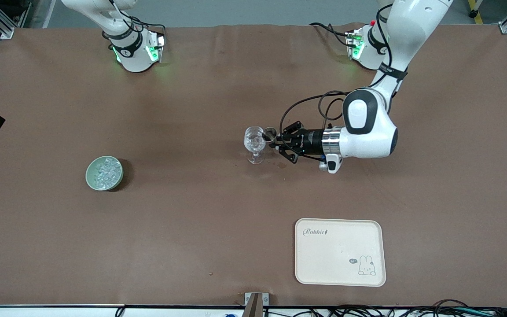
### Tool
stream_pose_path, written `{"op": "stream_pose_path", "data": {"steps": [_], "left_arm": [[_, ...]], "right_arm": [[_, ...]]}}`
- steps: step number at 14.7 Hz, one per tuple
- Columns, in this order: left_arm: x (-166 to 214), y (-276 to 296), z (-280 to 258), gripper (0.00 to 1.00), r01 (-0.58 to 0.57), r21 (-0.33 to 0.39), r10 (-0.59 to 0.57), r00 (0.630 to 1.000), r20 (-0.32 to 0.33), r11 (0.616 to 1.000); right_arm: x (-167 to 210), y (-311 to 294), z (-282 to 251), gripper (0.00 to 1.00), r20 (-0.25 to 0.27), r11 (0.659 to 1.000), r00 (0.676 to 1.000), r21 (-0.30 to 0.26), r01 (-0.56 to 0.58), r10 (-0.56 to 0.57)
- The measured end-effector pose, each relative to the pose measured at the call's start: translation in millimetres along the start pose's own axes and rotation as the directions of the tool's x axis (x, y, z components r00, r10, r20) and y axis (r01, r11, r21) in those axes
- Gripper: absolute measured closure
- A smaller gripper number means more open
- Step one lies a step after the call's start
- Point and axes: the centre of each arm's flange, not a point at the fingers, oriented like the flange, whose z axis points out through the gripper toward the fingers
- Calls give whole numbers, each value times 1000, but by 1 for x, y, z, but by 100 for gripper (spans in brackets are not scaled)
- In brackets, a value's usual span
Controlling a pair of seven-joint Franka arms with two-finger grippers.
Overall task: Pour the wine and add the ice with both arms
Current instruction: 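Tilt the metal jigger over the wine glass with the left gripper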
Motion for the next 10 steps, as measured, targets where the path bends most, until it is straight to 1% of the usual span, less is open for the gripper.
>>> {"op": "stream_pose_path", "data": {"steps": [3,7,10], "left_arm": [[1,2,9,78,-38,30,39,998,-44,999],[-2,5,6,78,-97,64,104,989,-107,993],[-11,10,1,78,-108,76,119,981,-151,991]], "right_arm": [[0,0,0,72,0,1000,1000,0,0,0],[0,0,0,72,0,1000,1000,1,1,-1],[0,-1,0,72,0,1000,1000,2,2,-2]]}}
